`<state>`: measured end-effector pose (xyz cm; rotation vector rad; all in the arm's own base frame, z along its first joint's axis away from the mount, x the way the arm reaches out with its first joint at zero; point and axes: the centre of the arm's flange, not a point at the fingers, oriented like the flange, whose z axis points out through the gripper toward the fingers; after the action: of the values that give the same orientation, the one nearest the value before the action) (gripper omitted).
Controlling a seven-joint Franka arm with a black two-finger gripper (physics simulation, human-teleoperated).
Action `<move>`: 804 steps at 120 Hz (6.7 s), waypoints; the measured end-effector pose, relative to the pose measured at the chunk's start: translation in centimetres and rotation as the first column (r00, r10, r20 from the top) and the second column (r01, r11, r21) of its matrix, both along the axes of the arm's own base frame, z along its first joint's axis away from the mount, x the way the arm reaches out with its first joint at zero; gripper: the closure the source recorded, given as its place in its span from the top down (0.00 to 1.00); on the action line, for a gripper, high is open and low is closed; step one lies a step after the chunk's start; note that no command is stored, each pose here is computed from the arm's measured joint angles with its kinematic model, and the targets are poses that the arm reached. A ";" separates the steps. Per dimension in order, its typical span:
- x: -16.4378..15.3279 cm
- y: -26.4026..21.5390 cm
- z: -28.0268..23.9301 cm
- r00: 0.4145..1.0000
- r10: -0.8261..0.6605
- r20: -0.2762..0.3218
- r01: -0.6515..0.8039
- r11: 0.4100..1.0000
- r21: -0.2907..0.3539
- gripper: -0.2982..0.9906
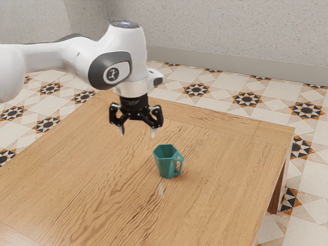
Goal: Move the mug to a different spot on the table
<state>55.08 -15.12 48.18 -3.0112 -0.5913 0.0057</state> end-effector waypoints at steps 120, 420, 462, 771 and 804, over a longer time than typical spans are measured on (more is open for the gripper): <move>6.5 -5.9 -12.2 0.620 0.779 0.090 -0.778 0.626 -0.058 0.77; 10.0 -6.0 -18.4 0.493 0.857 0.150 -0.852 0.511 -0.116 0.46; 10.0 -6.0 -18.4 0.494 0.857 0.149 -0.852 0.511 -0.115 0.31; 6.0 6.4 -21.8 0.636 0.739 0.220 -0.765 0.641 0.059 0.63; 1.8 5.3 -21.4 0.613 0.767 0.189 -0.781 0.625 -0.004 0.73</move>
<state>56.93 -9.86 26.83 -2.4170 -1.8198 -0.2272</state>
